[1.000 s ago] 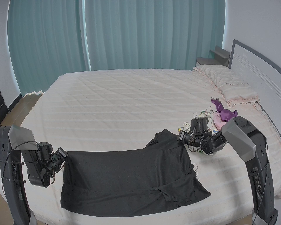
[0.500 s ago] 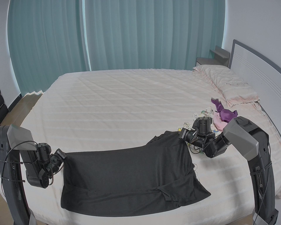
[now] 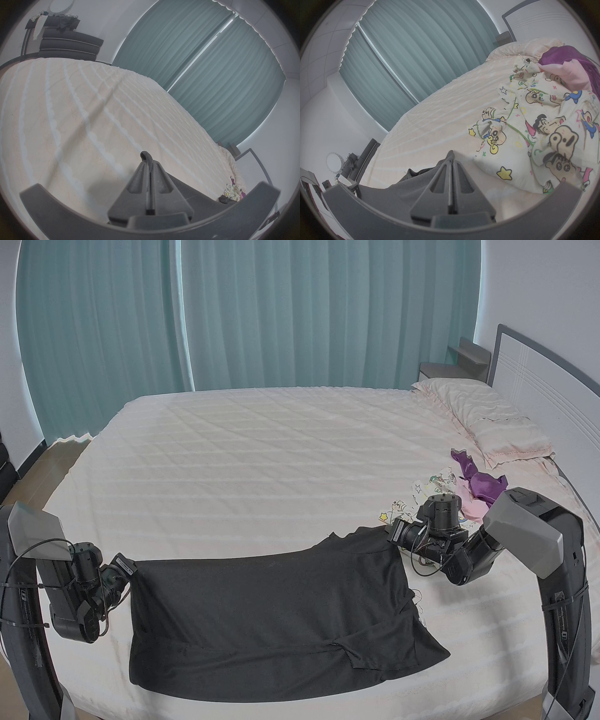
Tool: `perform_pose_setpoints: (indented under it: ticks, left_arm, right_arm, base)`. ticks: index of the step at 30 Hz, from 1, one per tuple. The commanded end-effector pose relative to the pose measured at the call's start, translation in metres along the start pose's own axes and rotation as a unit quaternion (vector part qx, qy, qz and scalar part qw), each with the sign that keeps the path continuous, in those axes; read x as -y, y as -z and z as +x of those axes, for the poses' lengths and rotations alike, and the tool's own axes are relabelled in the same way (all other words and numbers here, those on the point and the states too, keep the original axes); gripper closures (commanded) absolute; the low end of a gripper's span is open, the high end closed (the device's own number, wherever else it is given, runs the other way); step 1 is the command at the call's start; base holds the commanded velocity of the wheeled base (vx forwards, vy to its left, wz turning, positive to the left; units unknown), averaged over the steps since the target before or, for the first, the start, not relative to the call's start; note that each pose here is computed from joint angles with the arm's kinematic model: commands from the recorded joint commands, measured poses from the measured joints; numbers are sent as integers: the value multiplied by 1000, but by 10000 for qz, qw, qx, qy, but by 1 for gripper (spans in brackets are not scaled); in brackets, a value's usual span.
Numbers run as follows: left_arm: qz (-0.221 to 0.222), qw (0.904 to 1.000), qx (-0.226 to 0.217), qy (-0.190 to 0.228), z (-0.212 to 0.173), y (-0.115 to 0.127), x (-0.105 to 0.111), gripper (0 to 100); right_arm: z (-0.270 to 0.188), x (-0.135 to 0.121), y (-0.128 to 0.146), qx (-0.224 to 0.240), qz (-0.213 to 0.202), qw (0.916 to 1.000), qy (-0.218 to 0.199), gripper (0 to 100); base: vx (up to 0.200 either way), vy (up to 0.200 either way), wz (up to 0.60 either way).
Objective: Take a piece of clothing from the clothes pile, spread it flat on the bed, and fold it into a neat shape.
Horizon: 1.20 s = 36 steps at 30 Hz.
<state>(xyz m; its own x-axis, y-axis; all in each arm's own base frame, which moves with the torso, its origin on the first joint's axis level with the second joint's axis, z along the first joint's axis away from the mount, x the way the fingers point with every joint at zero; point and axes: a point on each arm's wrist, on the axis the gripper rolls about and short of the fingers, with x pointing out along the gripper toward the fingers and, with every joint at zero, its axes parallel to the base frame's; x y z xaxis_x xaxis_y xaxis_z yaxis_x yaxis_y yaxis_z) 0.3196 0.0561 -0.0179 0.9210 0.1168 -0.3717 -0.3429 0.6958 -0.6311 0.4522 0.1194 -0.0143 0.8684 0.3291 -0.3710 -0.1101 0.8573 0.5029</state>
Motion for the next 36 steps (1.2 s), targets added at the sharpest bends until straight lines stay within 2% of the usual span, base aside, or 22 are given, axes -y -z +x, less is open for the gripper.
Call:
perform_pose_setpoints:
  ticks: [1, 6, 11, 21, 25, 29, 36]
  left_arm:
    - [79, 10000, 29, 31, -3, -2, 2, 100]
    - [159, 9998, 95, 119, -5, -7, 6, 100]
    - [463, 9989, 38, 58, -11, -6, 4, 100]
    - [495, 9986, -179, -87, -29, 0, 1, 100]
    - [638, 9968, -420, -251, -41, 8, -6, 100]
    - [722, 9949, -671, -233, -53, 16, -11, 100]
    - [946, 9870, -1266, -289, -73, 29, -19, 100]
  right_arm:
    - [-14, -2, -13, 102, 26, 9999, -29, 100]
    - [-23, -2, -9, 32, 82, 10000, -42, 100]
    - [-40, -7, -8, -131, 83, 9997, -166, 100]
    - [-72, -7, -2, -496, 137, 9985, -173, 100]
    - [-90, -1, 15, -853, 183, 9962, -48, 100]
    - [-97, 6, 28, -970, 197, 9951, 22, 100]
    - [-111, 15, 53, -1432, 199, 9893, 215, 100]
  base:
    - [0, 0, 0]
    - [0, 0, 0]
    - [0, 0, 0]
    - [0, 0, 0]
    - [0, 0, 0]
    - [0, 0, 0]
    - [0, 0, 0]
